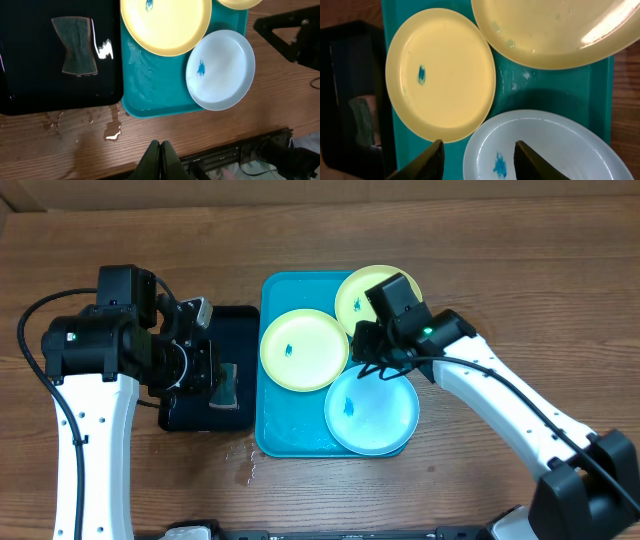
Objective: Clean dirty plates on tray and stack at the side
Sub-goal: 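Lower the right gripper onto the rim of the lower yellow plate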
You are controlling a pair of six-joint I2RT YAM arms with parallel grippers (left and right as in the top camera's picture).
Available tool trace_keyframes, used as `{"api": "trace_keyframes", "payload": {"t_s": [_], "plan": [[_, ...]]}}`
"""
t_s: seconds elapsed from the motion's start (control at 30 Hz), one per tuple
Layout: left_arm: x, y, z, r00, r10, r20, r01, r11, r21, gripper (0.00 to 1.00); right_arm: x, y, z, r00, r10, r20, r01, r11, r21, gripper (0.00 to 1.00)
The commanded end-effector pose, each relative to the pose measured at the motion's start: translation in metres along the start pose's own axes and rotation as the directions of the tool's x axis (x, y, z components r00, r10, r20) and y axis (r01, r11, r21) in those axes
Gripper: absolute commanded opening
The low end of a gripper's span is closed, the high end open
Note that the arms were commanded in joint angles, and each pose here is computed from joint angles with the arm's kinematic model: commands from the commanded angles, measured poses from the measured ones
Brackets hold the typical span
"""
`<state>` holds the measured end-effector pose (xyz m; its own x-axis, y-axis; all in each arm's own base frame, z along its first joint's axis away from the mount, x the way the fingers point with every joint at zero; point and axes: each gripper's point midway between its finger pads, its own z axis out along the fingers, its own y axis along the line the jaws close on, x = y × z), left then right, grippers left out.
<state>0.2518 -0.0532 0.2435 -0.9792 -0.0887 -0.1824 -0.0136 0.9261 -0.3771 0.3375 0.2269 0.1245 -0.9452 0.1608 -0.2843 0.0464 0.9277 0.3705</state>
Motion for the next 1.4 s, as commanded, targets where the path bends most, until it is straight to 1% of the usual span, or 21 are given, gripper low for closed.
{"api": "trace_keyframes", "payload": {"t_s": [0.0,0.2,0.3,0.5,0.77,0.93,1.03,1.17,1.27,1.37], "plan": [[0.001,0.001,0.003,1.0,0.024,-0.008,-0.024,1.0,-0.004,0.04,-0.006,0.001,0.011,1.0,0.013,0.016,-0.013,1.0,0.026,0.47],[0.0,0.001,0.003,1.0,0.024,-0.006,-0.024,1.0,-0.004,0.04,-0.003,-0.011,0.039,1.0,0.015,-0.006,-0.014,0.996,0.087,0.47],[0.0,0.001,0.003,1.0,0.024,-0.006,-0.024,1.0,-0.004,0.04,-0.004,-0.011,0.046,1.0,0.015,-0.008,-0.014,0.996,0.088,0.47],[0.0,0.006,0.003,1.0,0.017,-0.005,-0.017,0.999,-0.028,0.04,-0.008,-0.009,0.047,1.0,0.012,0.011,-0.013,0.997,0.077,0.49],[-0.008,0.006,0.003,1.0,0.011,0.027,-0.01,1.0,-0.029,0.04,-0.02,-0.001,0.048,0.998,0.005,0.064,-0.009,0.999,0.051,0.47],[-0.006,0.007,0.003,1.0,0.007,0.019,-0.006,0.999,-0.037,0.04,-0.017,0.002,0.056,0.996,-0.007,0.088,0.004,0.999,0.033,0.47],[-0.005,0.009,0.003,1.0,0.002,0.013,-0.001,0.999,-0.046,0.04,-0.011,-0.011,0.063,0.99,0.066,0.121,-0.077,0.993,0.089,0.48],[-0.006,0.009,0.003,1.0,-0.005,0.017,0.006,0.999,-0.047,0.04,-0.006,-0.009,0.07,0.988,0.066,0.141,-0.077,0.994,0.074,0.48],[-0.006,0.01,0.003,1.0,-0.005,0.017,0.006,0.999,-0.053,0.04,-0.005,-0.001,0.074,0.985,0.067,0.158,-0.075,0.996,0.045,0.47],[-0.005,0.01,0.003,1.0,-0.005,0.017,0.006,0.998,-0.055,0.04,-0.001,0.005,0.077,0.984,0.055,0.171,-0.061,0.998,0.03,0.4]]}}
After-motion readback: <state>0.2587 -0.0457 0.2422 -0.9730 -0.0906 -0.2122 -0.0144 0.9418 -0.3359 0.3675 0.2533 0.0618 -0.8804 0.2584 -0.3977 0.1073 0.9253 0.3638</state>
